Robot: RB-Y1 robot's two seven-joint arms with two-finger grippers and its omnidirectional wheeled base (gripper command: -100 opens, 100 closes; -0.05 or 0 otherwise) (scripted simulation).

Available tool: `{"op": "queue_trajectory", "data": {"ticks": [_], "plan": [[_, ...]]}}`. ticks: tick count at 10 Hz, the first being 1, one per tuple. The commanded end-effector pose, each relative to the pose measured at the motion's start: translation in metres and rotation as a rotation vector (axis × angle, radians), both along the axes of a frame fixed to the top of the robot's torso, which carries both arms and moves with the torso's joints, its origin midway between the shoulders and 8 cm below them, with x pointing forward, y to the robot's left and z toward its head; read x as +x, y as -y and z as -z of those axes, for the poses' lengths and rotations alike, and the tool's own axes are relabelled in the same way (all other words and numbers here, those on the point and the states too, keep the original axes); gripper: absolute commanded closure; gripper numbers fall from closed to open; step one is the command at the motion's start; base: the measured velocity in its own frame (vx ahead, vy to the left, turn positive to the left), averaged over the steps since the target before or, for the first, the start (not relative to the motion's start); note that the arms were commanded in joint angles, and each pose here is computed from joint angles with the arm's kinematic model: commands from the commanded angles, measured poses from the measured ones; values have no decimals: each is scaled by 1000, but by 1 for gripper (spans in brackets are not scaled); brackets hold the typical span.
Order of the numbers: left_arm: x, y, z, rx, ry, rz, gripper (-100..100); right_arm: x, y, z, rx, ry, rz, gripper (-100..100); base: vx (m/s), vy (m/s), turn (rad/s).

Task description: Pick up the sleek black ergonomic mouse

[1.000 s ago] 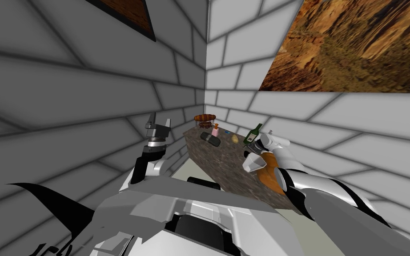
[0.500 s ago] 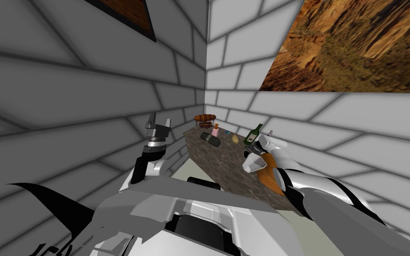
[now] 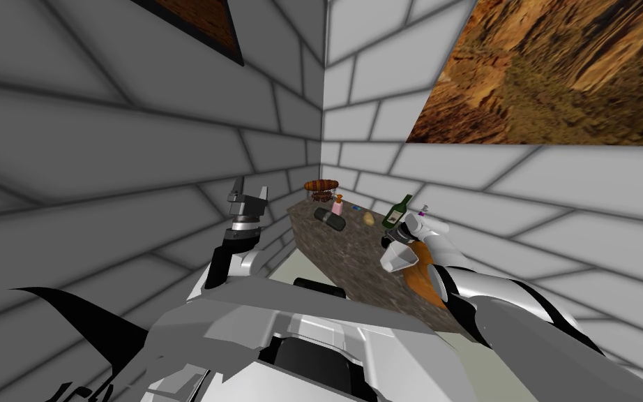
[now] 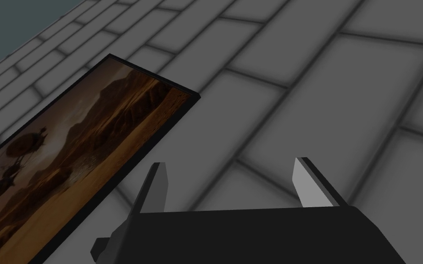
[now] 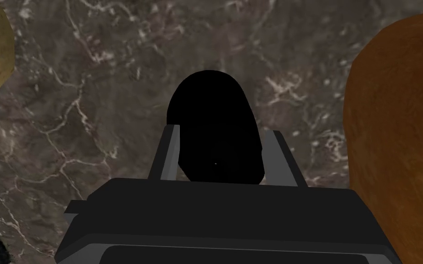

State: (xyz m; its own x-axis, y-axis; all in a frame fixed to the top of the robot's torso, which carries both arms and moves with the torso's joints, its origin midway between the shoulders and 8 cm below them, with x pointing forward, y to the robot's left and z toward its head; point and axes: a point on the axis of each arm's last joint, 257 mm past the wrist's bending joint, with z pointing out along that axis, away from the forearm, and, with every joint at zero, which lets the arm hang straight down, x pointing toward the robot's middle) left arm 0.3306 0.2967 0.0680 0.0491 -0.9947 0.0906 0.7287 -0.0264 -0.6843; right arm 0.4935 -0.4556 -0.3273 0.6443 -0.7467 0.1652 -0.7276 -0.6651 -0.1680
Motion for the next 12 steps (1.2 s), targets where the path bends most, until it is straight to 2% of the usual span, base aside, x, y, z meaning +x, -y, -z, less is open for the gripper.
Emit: {"op": "queue_trajectory", "data": {"ticks": [1, 2, 3, 4, 5, 6, 7, 8, 11, 12], "plan": [[0, 0, 0, 0, 0, 0, 0, 0, 0, 0, 0, 0, 0, 100, 0, 0, 0], [0, 0, 0, 0, 0, 0, 0, 0, 0, 0, 0, 0, 0, 100, 0, 0, 0], [0, 0, 0, 0, 0, 0, 0, 0, 0, 0, 0, 0, 0, 0, 0, 0, 0], [0, 0, 0, 0, 0, 0, 0, 3, 0, -11, 0, 0, -2, 100, -14, 8, -19], [0, 0, 0, 0, 0, 0, 0, 2, 0, -7, 0, 3, -1, 100, -6, 6, 6], [0, 0, 0, 0, 0, 0, 0, 3, 0, -8, 1, 4, -2, 0, 0, 0, 0], [0, 0, 0, 0, 0, 0, 0, 22, 14, -38, -45, 65, -4, -100, -83, 63, 43], [0, 0, 0, 0, 0, 0, 0, 22, 14, -38, -45, 65, -4, -100, -112, 85, 15], [0, 0, 0, 0, 0, 0, 0, 46, 36, -84, -111, 147, -4, -100, -45, 34, 10], [0, 0, 0, 0, 0, 0, 0, 46, 36, -84, -111, 147, -4, -100, 13, 6, -1]]}}
